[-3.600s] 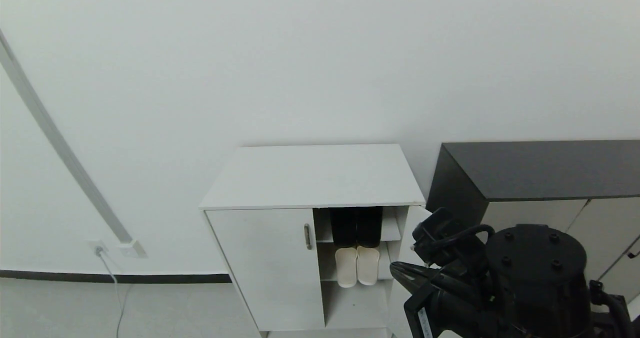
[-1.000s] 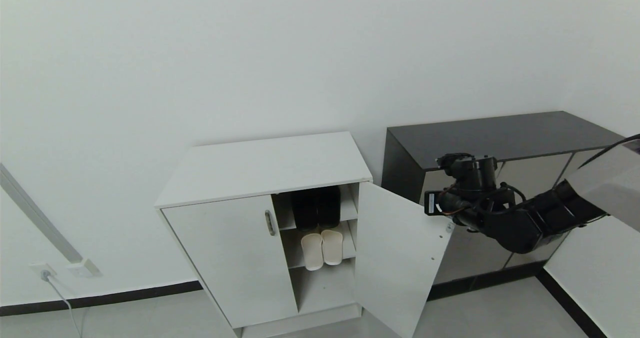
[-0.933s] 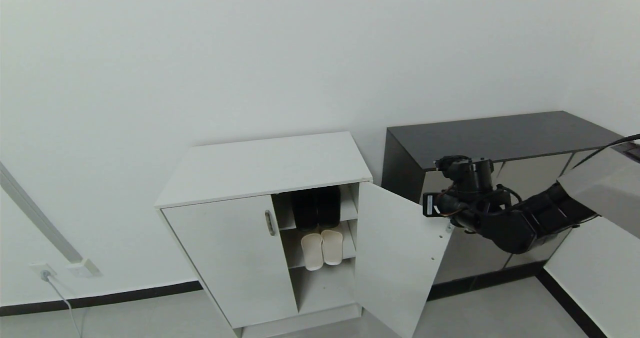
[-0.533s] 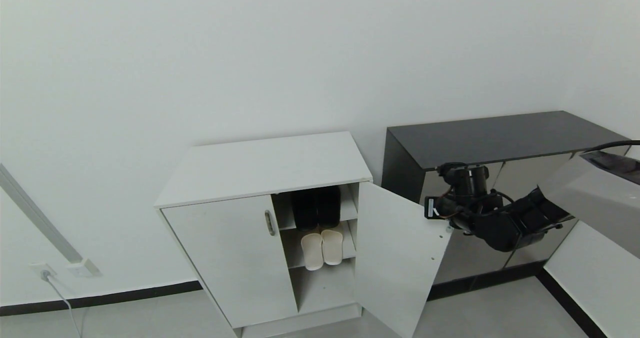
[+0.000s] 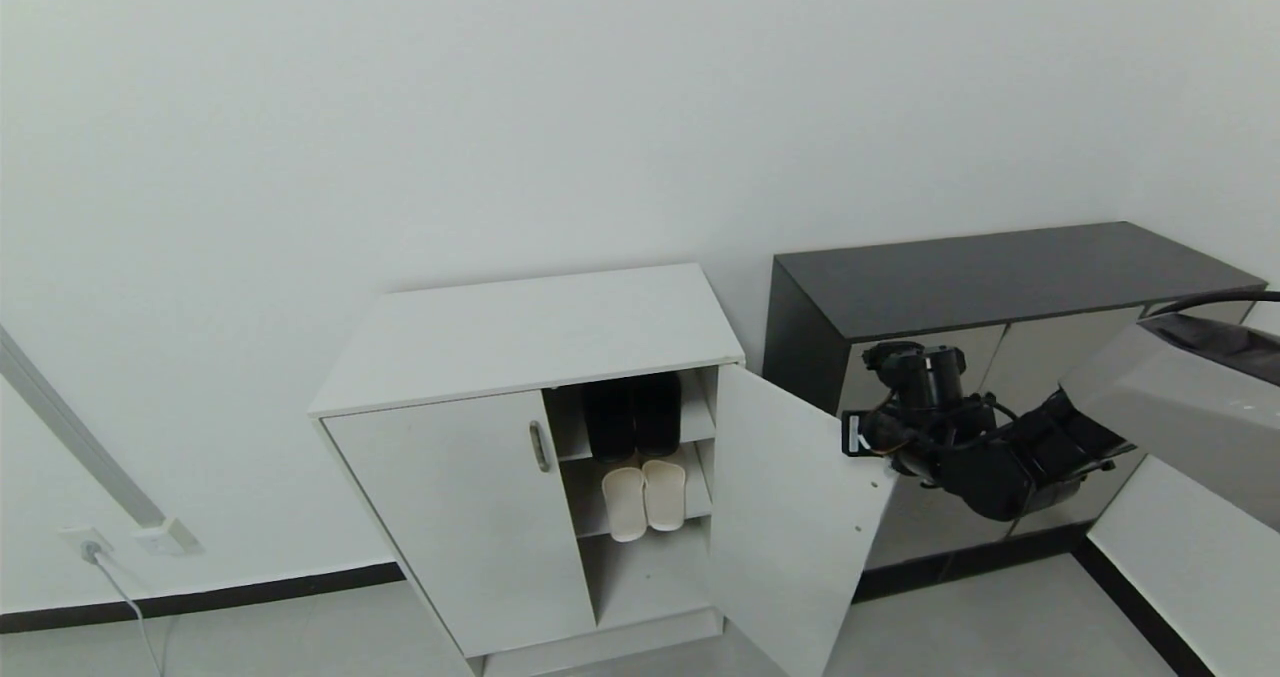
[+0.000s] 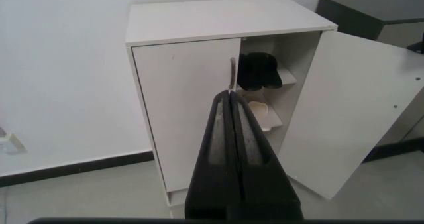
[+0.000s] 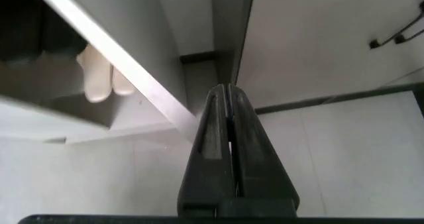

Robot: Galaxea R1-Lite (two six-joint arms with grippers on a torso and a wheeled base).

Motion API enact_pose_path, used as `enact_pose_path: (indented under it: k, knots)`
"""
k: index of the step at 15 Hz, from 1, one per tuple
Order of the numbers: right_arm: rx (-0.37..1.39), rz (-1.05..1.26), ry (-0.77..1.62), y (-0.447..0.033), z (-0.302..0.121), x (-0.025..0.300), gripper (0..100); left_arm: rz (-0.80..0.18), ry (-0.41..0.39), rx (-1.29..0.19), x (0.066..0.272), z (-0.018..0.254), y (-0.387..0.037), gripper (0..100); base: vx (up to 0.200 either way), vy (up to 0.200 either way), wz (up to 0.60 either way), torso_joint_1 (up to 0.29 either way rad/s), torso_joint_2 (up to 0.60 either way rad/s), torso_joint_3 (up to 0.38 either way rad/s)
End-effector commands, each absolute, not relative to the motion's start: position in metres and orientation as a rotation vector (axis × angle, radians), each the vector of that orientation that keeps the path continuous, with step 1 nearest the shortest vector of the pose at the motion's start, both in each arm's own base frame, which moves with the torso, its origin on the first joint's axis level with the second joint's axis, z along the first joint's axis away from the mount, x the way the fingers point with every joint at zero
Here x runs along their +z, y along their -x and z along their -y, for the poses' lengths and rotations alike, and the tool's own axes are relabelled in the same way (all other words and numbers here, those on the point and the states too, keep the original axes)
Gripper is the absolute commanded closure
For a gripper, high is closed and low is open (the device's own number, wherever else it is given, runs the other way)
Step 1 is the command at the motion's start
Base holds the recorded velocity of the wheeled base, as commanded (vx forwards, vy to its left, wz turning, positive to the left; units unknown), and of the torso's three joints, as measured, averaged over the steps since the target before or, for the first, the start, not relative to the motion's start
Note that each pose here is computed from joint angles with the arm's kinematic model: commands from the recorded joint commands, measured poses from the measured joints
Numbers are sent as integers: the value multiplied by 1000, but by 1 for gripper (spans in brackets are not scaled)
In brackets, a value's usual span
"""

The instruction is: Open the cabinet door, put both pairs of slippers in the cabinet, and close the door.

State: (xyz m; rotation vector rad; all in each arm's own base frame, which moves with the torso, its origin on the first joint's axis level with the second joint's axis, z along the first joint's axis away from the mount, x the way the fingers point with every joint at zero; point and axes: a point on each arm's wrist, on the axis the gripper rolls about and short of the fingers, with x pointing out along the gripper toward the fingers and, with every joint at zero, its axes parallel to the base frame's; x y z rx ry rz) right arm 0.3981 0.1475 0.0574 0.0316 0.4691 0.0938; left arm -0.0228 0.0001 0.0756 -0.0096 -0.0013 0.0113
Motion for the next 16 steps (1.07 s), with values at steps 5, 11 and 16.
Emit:
enact_pose_path:
  k: [5, 11, 16]
  knots:
    - [291, -422, 12, -321, -200, 105, 100, 3, 21, 20, 76, 0, 23, 100, 0, 0, 0, 0, 0, 0]
    - [340, -415, 51, -300, -200, 114, 100, 3, 21, 18, 76, 0, 23, 100, 0, 0, 0, 0, 0, 0]
    - [396, -450, 81, -287, -206, 104, 100, 3, 20, 17, 76, 0, 23, 100, 0, 0, 480, 1, 1, 2]
